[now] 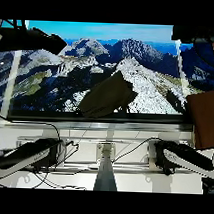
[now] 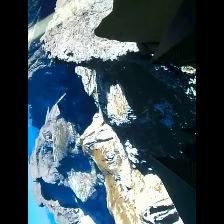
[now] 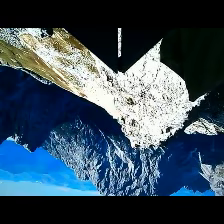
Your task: Fold the clothes and pants, and hang the long-sleeved shirts on hangers.
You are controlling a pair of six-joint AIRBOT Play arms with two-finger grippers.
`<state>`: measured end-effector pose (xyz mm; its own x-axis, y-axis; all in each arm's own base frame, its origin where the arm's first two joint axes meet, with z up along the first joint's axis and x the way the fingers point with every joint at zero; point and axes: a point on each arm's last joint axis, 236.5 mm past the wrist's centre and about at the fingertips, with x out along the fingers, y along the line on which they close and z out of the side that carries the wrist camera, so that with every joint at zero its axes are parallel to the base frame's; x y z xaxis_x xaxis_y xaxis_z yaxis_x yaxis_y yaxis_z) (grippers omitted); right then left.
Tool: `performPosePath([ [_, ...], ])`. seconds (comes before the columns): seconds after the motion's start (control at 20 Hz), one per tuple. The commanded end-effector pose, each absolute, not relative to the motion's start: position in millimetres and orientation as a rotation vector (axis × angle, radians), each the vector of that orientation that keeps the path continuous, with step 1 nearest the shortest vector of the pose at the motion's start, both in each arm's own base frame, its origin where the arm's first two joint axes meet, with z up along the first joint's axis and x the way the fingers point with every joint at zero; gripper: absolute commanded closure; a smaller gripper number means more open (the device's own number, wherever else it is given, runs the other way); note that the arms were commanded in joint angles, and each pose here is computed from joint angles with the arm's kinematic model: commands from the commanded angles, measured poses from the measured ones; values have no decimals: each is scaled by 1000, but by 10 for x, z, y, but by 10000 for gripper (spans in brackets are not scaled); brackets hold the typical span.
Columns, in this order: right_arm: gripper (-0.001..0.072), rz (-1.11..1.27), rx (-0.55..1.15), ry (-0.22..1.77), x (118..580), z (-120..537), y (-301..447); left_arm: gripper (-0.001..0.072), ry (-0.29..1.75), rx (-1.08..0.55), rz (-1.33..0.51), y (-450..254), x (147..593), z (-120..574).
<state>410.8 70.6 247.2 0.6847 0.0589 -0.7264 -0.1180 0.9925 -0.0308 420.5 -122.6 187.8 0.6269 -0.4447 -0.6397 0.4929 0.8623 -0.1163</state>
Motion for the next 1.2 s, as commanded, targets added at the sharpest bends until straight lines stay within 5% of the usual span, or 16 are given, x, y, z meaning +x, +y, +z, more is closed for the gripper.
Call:
performPosePath([
  [0.0,685,100,-77,811,4110,2472,708,100,712,72,-537,-1221,4205,1881],
  [0.65,685,101,-79,801,4127,2486,711,101,712,71,-537,-1222,4205,1882],
  [0.8,686,160,-256,794,4171,2444,685,101,710,23,-577,-1334,4162,1923],
  [1.0,687,261,-304,1091,3959,1307,507,100,777,2,-641,-1454,3985,1847],
  [1.15,687,509,-106,1294,3506,207,760,100,809,7,-658,-1466,3914,1802],
])
